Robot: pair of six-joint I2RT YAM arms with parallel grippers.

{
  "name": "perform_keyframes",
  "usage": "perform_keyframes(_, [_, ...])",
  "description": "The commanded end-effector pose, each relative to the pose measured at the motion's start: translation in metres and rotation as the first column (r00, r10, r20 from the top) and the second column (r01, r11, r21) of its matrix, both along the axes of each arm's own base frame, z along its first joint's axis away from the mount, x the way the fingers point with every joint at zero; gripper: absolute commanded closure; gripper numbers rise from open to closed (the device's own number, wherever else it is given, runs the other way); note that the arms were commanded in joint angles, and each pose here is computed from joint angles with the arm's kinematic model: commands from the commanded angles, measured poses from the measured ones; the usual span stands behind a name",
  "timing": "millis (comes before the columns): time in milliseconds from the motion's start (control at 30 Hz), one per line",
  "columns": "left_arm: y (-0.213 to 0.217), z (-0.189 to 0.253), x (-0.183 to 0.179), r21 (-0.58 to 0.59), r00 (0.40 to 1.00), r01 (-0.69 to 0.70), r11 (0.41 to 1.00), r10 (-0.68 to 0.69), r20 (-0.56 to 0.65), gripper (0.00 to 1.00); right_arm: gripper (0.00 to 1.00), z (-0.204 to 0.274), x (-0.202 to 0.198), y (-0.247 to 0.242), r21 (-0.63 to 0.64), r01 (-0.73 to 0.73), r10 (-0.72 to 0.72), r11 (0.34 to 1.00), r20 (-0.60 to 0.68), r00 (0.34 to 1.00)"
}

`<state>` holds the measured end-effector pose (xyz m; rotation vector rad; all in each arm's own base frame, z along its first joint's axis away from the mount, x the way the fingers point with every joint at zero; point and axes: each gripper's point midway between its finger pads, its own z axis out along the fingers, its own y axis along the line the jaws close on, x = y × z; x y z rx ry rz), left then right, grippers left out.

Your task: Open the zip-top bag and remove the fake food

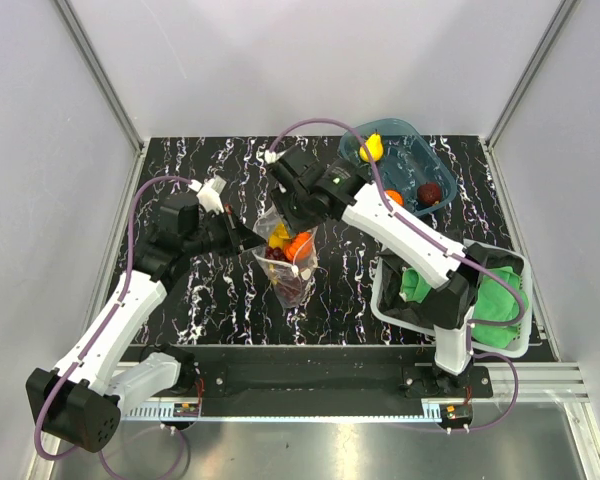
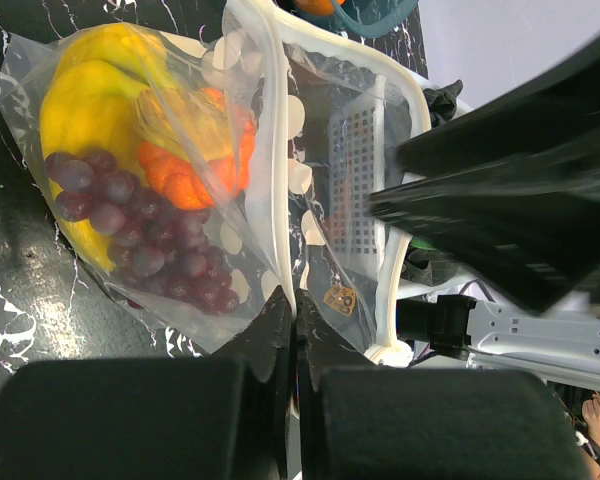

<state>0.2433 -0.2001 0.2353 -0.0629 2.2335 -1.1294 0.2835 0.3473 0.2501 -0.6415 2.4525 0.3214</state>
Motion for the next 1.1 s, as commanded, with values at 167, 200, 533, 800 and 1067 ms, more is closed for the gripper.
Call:
perform_keyframes(167, [-0.004, 0.031, 0.007, -0.04, 0.995, 0.004, 0.999, 0.0, 0.103, 1.0, 0.52, -0.05, -0.005, 0.015, -0.017, -0.097, 0.097, 0.995, -0.048, 0.994])
perform_keyframes(200, [-0.004, 0.03, 0.007, -0.038, 0.995, 0.006, 0.999, -0.002, 0.104, 1.0, 0.5, -0.053, -0.001, 0.018, -0.011, -0.107, 0.106, 0.994, -0.035, 0.994])
perform_keyframes(533, [-0.006, 0.025, 0.011, -0.04, 0.995, 0.005, 0.999, -0.001, 0.097, 1.0, 0.29, -0.095, 0.019, 0.016, -0.14, -0.143, 0.144, 0.98, -0.001, 0.99])
perform_keyframes(800, [-0.007, 0.025, 0.008, -0.041, 0.996, 0.017, 0.999, -0.013, 0.092, 1.0, 0.13, -0.111, 0.032, 0.005, -0.237, -0.117, 0.129, 0.964, 0.036, 0.991])
perform_keyframes(1067, [-0.007, 0.019, 0.006, -0.039, 0.997, 0.019, 0.999, -0.016, 0.079, 1.0, 0.05, -0.134, 0.042, 0.005, -0.287, -0.113, 0.131, 0.951, 0.045, 0.99])
